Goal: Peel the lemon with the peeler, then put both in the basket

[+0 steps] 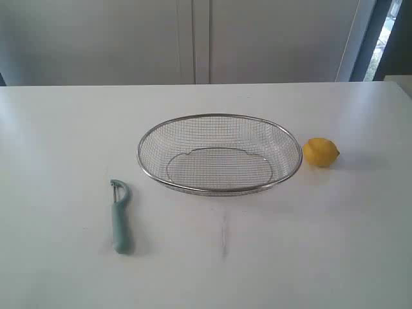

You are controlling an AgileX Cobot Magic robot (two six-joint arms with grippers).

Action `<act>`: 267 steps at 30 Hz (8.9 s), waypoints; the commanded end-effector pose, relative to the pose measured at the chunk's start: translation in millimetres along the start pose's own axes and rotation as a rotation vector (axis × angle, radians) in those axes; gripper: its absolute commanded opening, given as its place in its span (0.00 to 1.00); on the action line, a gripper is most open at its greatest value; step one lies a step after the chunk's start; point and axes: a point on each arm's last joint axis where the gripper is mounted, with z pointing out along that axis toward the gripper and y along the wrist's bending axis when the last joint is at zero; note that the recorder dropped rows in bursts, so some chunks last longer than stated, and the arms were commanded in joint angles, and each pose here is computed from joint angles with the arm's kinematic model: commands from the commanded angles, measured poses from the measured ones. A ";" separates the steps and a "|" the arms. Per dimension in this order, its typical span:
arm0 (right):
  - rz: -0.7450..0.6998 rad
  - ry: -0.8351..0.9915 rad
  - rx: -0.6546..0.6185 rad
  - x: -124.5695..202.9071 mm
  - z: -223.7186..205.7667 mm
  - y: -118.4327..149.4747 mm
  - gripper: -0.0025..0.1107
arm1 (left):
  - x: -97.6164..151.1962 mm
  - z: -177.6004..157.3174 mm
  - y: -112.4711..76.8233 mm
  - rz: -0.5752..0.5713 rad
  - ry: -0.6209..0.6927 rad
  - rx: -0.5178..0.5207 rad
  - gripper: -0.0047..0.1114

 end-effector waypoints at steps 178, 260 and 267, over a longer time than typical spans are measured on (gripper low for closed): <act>-0.206 0.952 -0.411 -66.3 258.4 364.4 0.56 | -0.1 -0.1 -0.2 -0.001 -0.008 0.004 0.04; -0.465 0.934 -0.350 -149.1 120.6 208.9 0.02 | -0.1 -0.1 -0.2 -0.001 -0.008 0.004 0.04; -0.308 0.868 -0.242 -132.7 73.9 129.8 0.02 | -0.1 -0.1 -0.2 -0.001 -0.008 0.004 0.04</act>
